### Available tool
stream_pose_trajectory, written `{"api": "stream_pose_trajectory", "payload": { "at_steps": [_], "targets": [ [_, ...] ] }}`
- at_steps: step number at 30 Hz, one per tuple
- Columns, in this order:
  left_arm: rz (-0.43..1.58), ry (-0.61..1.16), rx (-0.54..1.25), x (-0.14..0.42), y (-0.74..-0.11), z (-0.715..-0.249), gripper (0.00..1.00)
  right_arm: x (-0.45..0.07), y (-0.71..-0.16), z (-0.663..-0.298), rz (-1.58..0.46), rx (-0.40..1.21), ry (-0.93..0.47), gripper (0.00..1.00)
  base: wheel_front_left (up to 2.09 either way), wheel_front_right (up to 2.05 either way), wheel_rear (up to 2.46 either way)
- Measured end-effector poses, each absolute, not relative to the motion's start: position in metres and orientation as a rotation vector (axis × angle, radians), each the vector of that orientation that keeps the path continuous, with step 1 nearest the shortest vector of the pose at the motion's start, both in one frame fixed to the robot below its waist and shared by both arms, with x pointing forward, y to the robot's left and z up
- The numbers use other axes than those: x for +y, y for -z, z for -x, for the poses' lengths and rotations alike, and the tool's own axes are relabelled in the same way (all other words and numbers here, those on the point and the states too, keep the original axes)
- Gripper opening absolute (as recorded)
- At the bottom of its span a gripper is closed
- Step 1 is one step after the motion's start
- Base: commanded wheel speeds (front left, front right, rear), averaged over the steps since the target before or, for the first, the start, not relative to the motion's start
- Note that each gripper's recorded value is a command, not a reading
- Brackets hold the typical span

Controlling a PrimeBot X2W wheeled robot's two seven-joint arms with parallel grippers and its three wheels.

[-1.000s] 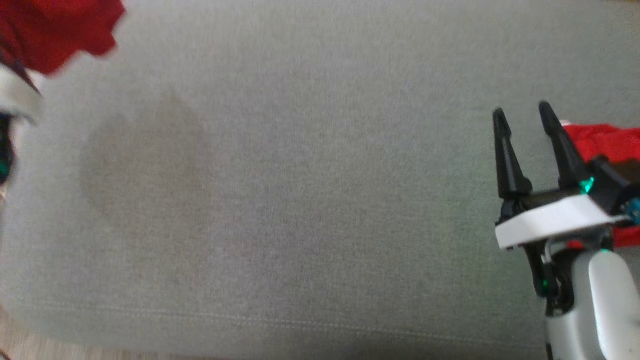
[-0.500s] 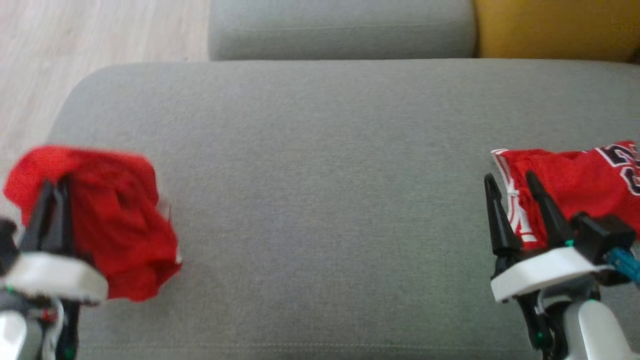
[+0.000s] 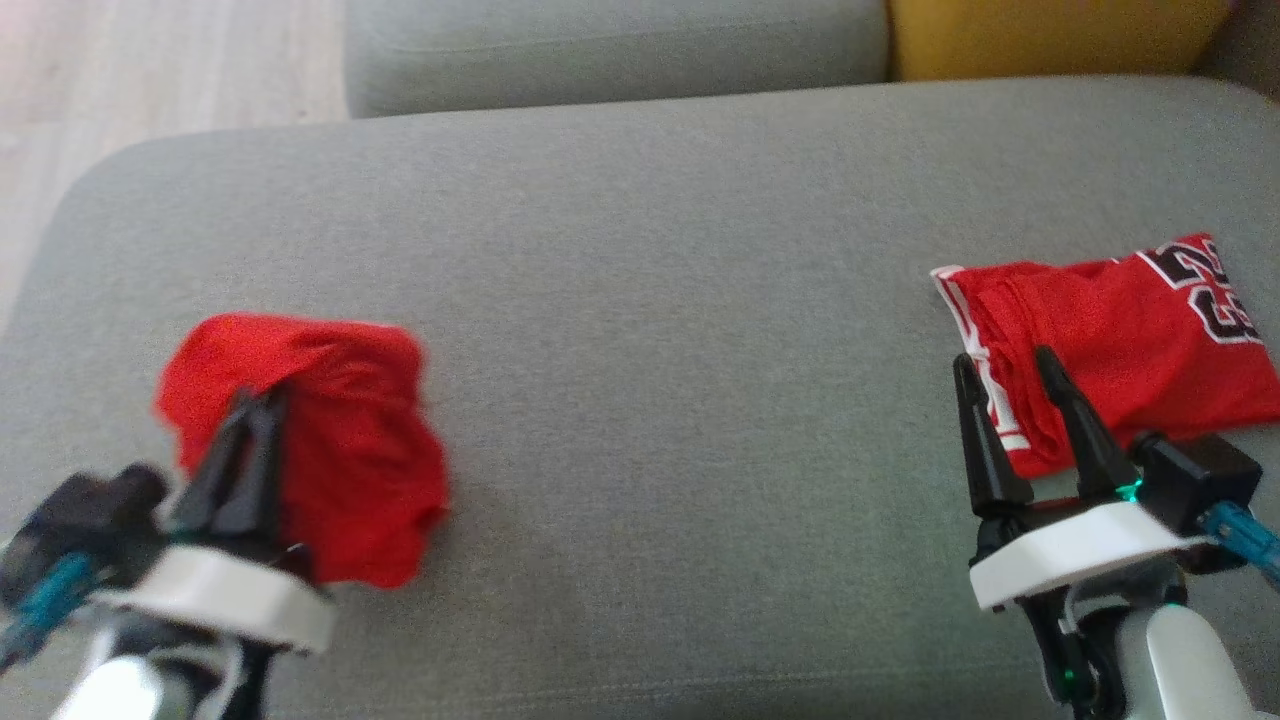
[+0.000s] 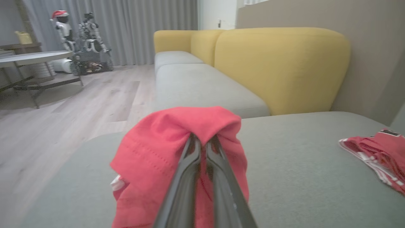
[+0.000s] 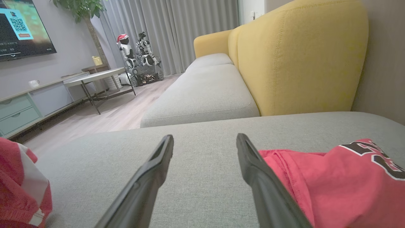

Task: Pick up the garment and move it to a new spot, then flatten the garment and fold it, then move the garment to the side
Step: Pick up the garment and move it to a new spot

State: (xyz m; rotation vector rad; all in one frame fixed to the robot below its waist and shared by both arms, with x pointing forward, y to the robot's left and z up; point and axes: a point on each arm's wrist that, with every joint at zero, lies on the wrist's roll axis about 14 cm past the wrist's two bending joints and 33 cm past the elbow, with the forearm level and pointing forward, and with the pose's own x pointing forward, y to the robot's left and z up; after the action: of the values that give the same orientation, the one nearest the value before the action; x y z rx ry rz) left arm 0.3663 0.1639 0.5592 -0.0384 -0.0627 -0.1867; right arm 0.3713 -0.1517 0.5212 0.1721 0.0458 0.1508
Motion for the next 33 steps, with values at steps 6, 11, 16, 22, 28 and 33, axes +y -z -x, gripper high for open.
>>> {"api": "stream_pose_trajectory", "payload": {
  "at_steps": [6, 11, 16, 22, 28, 33],
  "targets": [
    [0.076, 0.392, -0.112, 0.093, -0.57, -0.394, 0.0, -0.162, -0.524, -0.376, -0.184, 0.031, -0.12, 1.0, 0.0, 0.0, 0.0],
    [0.098, 0.573, -0.098, 0.026, -0.561, -0.418, 0.0, -0.167, -0.521, -0.382, -0.182, 0.033, -0.104, 1.0, 0.0, 0.0, 0.0],
    [0.101, 0.676, 0.023, -0.017, -0.515, -0.433, 0.0, -0.175, -0.513, -0.386, -0.183, 0.045, -0.078, 1.0, 0.0, 0.0, 0.0],
    [0.086, 0.705, 0.127, -0.031, -0.466, -0.437, 1.0, -0.182, -0.501, -0.389, -0.18, 0.075, -0.056, 1.0, 0.0, 0.0, 0.0],
    [0.144, 0.625, 0.083, -0.016, -0.479, -0.442, 1.0, -0.175, -0.508, -0.39, -0.172, 0.056, -0.079, 1.0, 0.0, 0.0, 0.0],
    [0.18, 0.467, 0.042, 0.026, -0.491, -0.436, 1.0, -0.168, -0.518, -0.392, -0.157, 0.029, -0.104, 1.0, 0.0, 0.0, 0.0]
  ]
}}
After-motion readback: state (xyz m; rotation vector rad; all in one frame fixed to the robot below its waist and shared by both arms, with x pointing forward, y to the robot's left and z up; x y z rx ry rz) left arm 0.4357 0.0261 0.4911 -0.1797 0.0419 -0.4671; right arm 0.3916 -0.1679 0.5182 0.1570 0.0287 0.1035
